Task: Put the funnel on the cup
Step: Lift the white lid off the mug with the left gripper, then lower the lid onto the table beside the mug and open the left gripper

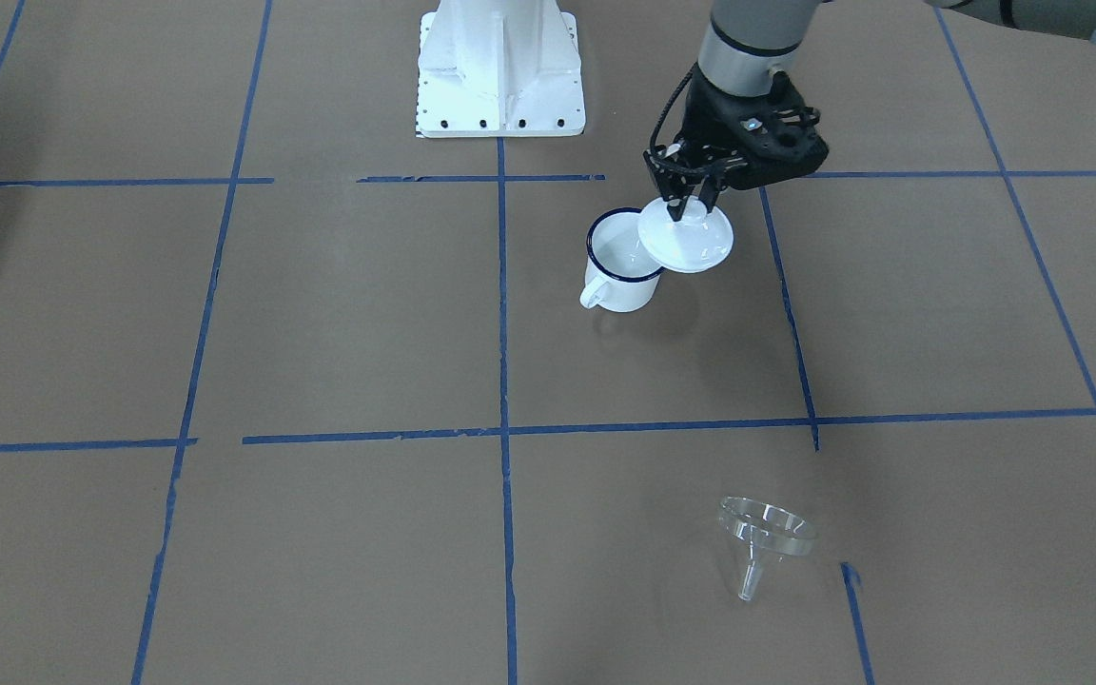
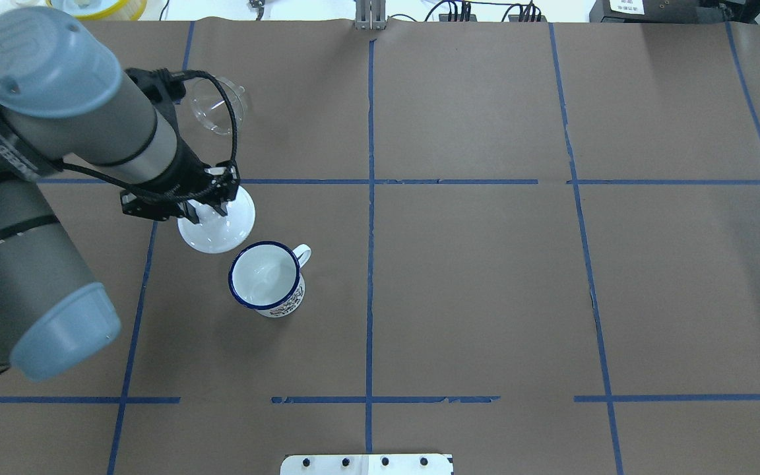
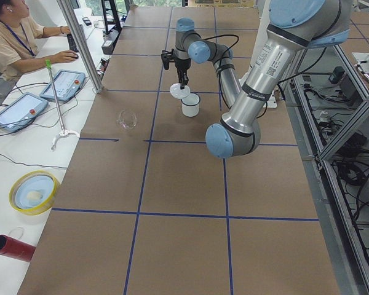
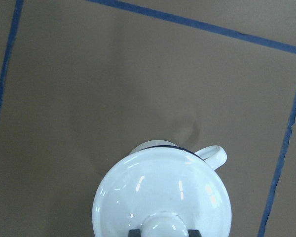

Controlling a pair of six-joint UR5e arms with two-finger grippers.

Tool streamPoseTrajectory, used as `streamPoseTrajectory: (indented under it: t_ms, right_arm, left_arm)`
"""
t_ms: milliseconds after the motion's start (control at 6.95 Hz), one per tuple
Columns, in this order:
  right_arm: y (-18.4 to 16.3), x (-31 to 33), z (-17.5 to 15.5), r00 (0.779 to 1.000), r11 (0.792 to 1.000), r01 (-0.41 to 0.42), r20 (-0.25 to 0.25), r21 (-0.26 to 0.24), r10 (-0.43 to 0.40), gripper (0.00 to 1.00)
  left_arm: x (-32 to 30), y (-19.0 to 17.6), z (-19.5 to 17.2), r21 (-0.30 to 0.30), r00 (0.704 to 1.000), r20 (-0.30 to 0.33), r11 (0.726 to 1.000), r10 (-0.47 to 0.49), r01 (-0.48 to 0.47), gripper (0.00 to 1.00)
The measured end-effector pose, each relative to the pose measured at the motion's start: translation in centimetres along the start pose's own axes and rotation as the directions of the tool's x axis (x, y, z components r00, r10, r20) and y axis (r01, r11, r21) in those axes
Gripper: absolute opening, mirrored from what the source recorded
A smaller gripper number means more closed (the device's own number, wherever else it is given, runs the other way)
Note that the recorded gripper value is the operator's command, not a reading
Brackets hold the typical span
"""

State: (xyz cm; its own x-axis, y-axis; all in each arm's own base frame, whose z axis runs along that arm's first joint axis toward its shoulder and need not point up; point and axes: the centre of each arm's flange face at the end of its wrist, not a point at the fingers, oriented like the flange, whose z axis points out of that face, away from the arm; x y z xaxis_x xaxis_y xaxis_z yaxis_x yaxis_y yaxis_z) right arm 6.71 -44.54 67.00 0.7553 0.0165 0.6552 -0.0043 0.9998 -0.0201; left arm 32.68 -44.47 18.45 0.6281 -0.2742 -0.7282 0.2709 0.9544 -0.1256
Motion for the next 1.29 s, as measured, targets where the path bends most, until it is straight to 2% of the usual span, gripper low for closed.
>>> streamPoseTrajectory:
  t_ms: [144,432,576,719,1007,1295]
  right_arm:
    - [0.0,0.0,0.0,1.0,1.0,0.0,0.0,0.0,0.0,1.0]
    - [0.0,0.0,0.0,1.0,1.0,0.0,0.0,0.0,0.0,1.0]
    - [0.0,0.0,0.0,1.0,1.0,0.0,0.0,0.0,0.0,1.0]
    - [0.0,0.0,0.0,1.0,1.0,0.0,0.0,-0.001,0.0,1.0]
    - [0.0,0.0,0.0,1.0,1.0,0.0,0.0,0.0,0.0,1.0]
    - [0.0,0.0,0.0,1.0,1.0,0.0,0.0,0.0,0.0,1.0]
  left_arm:
    - [-2.9,-2.6,-1.1,0.025,0.999,0.012,0.999,0.045,-0.045,0.0]
    - [-11.0,-6.0,0.5,-0.031,0.984,0.066,0.986,0.168,-0.166,0.0]
    - [-15.8,-7.0,1.6,-0.065,0.98,0.066,0.98,0.19,-0.186,0.0]
    - [-20.8,-6.9,3.4,-0.078,0.979,0.06,0.978,0.197,-0.192,0.0]
    - [-29.2,-6.2,7.8,-0.059,0.986,0.033,0.985,0.166,-0.164,0.0]
    - [-30.2,-6.8,9.9,-0.029,0.997,-0.002,0.996,0.083,-0.083,0.0]
